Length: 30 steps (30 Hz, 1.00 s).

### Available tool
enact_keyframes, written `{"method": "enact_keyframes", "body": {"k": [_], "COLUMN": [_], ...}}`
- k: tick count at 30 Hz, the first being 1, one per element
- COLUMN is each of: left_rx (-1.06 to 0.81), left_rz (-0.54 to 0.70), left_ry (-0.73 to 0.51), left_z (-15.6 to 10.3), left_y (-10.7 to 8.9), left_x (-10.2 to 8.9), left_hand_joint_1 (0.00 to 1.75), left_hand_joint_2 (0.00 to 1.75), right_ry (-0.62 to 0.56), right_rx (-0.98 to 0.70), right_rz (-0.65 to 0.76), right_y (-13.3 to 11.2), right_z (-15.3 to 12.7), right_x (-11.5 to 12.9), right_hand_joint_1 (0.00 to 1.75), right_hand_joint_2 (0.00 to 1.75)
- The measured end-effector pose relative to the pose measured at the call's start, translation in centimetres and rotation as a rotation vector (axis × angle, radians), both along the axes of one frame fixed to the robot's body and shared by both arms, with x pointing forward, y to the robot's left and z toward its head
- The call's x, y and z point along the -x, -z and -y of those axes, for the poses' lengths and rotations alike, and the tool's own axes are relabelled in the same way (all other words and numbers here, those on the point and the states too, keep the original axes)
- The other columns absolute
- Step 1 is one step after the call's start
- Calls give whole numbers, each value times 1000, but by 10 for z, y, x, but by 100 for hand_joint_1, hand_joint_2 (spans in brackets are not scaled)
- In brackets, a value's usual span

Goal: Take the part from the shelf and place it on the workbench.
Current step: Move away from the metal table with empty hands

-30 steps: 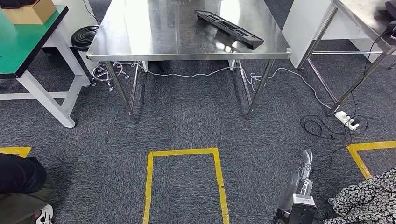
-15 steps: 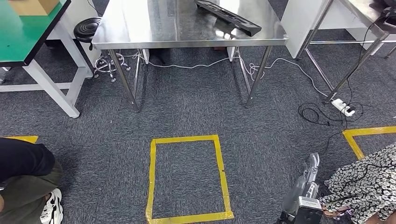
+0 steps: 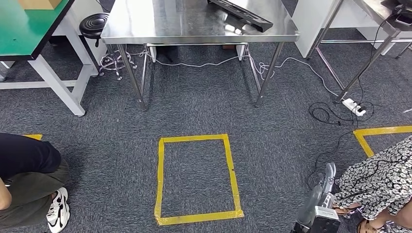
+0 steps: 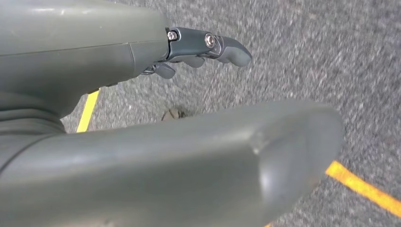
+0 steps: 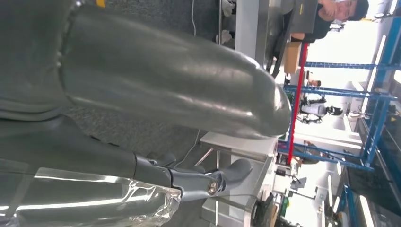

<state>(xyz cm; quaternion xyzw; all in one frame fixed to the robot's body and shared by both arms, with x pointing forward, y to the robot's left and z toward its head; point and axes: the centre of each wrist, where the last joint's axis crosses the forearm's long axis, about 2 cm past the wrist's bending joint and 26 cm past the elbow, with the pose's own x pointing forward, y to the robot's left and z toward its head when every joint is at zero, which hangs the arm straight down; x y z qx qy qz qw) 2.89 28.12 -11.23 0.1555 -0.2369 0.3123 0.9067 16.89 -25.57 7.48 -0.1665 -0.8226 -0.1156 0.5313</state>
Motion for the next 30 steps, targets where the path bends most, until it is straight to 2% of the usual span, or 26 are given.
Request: {"method": "enact_keyframes", "body": {"k": [12, 30], "left_rx": [4, 11], "left_rz": [7, 7], "left_ry": [9, 8], "left_z": [1, 4], "left_y": [0, 0], "left_x": [-2, -2], "left_hand_joint_1": [0, 0], "left_hand_joint_2": [0, 0], "right_ry": [44, 66], "right_rx": [1, 7], "right_rz": [-18, -33], "right_y": [-1, -1], "right_z": [7, 15], "right_x": [11, 12], "right_hand_joint_1": [0, 0], "right_hand_joint_2": [0, 0]}}
